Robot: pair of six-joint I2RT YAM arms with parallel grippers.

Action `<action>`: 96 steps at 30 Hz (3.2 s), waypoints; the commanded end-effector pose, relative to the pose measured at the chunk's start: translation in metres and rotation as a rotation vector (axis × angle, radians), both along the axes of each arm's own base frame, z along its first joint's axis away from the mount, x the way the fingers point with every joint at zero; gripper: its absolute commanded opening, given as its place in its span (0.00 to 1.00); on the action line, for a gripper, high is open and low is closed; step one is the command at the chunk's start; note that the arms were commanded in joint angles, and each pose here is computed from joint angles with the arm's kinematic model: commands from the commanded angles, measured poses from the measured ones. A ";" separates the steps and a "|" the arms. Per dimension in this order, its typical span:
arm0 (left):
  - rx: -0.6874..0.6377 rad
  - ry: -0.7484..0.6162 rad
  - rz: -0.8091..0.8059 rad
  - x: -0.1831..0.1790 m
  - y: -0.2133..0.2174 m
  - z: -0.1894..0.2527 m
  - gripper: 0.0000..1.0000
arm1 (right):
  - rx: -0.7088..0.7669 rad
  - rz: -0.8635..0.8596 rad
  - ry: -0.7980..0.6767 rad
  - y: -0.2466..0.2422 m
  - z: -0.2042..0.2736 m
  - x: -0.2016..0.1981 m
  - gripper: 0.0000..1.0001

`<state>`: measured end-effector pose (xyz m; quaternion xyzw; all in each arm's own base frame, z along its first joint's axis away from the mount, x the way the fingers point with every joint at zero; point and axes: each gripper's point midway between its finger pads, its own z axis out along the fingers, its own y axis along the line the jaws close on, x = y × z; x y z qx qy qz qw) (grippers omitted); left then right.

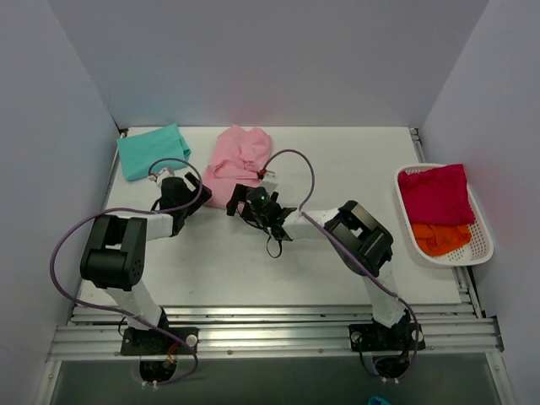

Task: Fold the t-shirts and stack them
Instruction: Fold the tshirt

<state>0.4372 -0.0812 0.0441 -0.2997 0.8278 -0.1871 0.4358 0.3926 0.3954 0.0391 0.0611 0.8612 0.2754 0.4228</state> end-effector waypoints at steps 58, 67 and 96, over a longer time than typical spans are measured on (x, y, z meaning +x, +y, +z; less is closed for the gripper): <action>-0.066 -0.147 -0.073 -0.186 -0.024 0.159 0.02 | -0.190 -0.080 -0.120 -0.131 0.130 -0.162 0.00; -0.059 -0.175 -0.106 -0.183 -0.029 0.182 0.02 | -0.141 -0.053 -0.109 -0.132 0.142 -0.176 0.00; -0.022 -0.115 -0.123 -0.071 -0.062 0.166 0.07 | -0.253 -0.108 -0.036 -0.116 0.121 -0.084 0.00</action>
